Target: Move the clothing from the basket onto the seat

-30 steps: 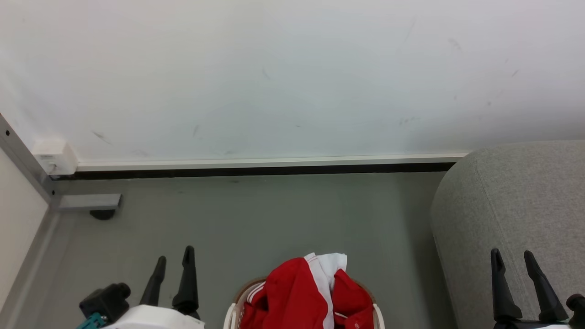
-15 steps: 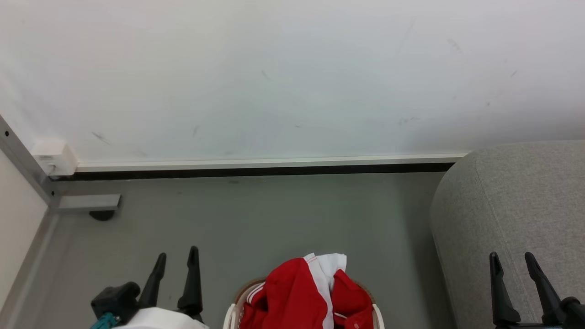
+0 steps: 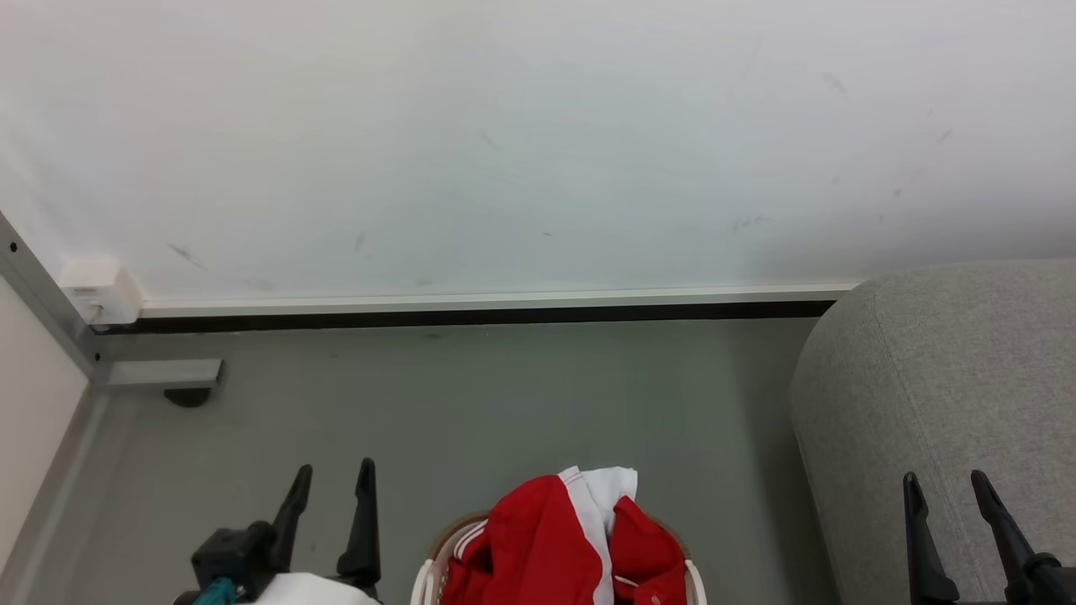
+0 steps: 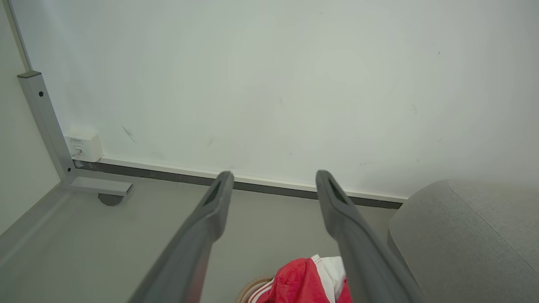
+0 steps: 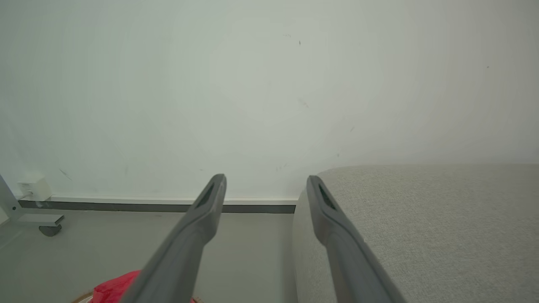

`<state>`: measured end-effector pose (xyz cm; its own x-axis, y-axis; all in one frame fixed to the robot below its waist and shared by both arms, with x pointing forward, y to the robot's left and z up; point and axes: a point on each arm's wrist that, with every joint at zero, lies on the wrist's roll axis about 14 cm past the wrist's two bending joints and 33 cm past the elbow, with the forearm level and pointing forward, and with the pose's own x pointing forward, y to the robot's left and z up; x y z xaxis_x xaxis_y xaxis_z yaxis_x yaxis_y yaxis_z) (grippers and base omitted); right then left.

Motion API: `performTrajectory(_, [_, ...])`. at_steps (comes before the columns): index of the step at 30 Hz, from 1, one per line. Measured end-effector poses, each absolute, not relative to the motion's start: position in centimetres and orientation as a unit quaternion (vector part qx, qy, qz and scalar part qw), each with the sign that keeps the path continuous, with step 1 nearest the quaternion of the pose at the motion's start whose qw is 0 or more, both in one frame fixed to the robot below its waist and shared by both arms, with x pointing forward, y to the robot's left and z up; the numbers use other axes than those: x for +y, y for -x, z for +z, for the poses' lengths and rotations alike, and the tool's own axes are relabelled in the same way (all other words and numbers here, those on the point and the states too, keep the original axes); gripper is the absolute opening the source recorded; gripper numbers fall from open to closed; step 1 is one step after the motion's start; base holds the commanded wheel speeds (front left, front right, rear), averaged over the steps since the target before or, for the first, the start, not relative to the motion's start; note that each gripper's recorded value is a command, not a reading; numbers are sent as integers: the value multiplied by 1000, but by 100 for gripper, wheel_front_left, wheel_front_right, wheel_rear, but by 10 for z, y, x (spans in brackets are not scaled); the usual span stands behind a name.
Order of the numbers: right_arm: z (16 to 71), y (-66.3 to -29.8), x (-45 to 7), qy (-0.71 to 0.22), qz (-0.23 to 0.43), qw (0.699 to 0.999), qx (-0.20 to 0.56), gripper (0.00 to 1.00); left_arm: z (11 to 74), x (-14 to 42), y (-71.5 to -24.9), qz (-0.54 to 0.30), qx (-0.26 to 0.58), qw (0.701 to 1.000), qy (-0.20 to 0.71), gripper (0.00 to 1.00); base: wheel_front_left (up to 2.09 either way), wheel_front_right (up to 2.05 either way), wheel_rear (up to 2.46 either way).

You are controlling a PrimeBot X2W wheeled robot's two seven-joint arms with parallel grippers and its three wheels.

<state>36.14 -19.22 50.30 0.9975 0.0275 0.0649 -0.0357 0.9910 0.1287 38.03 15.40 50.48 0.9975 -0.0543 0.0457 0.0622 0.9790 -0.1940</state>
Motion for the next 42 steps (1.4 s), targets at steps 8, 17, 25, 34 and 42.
performTrajectory(8, [501, -359, -194, -41, 15, 999, -29, 100, 506, 151, -378, -38, -25, 996, 74, 100, 0, 0, 0])
performTrajectory(17, [500, -359, -191, -11, 20, 999, -29, 100, 504, 147, -376, -46, -30, 997, 50, 100, 0, 0, 0])
performTrajectory(25, [498, -359, -190, 2, 21, 999, -27, 100, 502, 145, -377, -51, -29, 998, 37, 100, 0, 0, 0])
performTrajectory(34, [495, -358, -192, -2, 17, 1000, -22, 100, 498, 140, -380, -59, -23, 997, 39, 100, 0, 0, 0])
performTrajectory(42, [495, -366, -196, -5, 11, 1000, -23, 100, 490, 123, -392, -88, -10, 995, 47, 100, 0, 0, 0])
